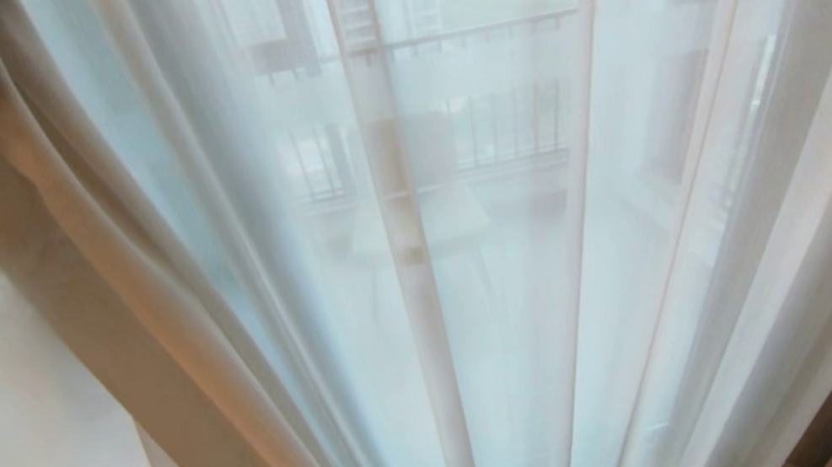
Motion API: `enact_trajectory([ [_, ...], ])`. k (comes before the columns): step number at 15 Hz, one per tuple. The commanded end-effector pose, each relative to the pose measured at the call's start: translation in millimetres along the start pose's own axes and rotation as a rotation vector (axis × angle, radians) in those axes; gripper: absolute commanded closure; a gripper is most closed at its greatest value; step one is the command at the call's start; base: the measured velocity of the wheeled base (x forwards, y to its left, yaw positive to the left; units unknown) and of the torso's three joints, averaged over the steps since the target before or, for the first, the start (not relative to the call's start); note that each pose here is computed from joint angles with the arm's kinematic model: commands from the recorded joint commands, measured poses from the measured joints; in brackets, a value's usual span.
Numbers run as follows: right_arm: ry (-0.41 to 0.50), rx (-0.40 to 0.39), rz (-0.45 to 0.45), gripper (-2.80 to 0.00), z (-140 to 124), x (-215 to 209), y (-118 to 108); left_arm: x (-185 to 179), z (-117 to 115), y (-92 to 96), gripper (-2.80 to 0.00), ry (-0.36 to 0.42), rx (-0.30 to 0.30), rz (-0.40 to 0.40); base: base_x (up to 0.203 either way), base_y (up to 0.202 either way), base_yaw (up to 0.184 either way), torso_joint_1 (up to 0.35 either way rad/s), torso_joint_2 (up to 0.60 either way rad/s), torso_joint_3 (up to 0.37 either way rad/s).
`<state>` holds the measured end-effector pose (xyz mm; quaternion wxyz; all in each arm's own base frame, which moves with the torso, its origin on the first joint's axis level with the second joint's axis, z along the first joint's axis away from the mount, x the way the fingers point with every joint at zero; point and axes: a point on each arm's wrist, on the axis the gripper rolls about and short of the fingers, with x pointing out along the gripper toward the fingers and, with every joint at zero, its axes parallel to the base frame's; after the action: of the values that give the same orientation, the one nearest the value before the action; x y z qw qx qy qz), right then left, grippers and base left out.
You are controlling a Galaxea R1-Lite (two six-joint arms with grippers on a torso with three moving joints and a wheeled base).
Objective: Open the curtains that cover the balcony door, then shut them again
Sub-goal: Close the inner curtains on both sides
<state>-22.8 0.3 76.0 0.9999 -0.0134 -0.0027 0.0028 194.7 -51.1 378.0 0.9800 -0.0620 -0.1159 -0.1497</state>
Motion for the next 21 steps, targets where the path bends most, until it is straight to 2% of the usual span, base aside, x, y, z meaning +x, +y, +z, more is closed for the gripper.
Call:
enact_trajectory([
  [1,-0.001,-0.001,0.000,0.00,0,0,0,10,1,-18.7,0.00,-0.002,-0.023,-0.085,0.000,0.000,0.000,0.000,0.00,0.000],
  [7,-0.001,-0.001,0.000,0.00,0,0,0,49,-2,-81.5,0.00,0.004,-0.081,-0.312,0.000,0.000,0.000,0.000,0.00,0.000],
  [12,-0.001,-0.001,0.000,0.00,0,0,0,82,-23,-131.6,0.00,0.072,-0.103,-0.433,0.000,0.000,0.000,0.000,0.00,0.000],
  [15,-0.001,-0.001,0.000,0.00,0,0,0,98,-34,-150.5,0.00,0.076,-0.110,-0.464,0.000,0.000,0.000,0.000,0.00,0.000],
  [21,-0.001,-0.001,0.000,0.00,0,0,0,110,-59,-166.8,0.00,0.129,-0.111,-0.497,0.000,0.000,0.000,0.000,0.00,0.000],
])
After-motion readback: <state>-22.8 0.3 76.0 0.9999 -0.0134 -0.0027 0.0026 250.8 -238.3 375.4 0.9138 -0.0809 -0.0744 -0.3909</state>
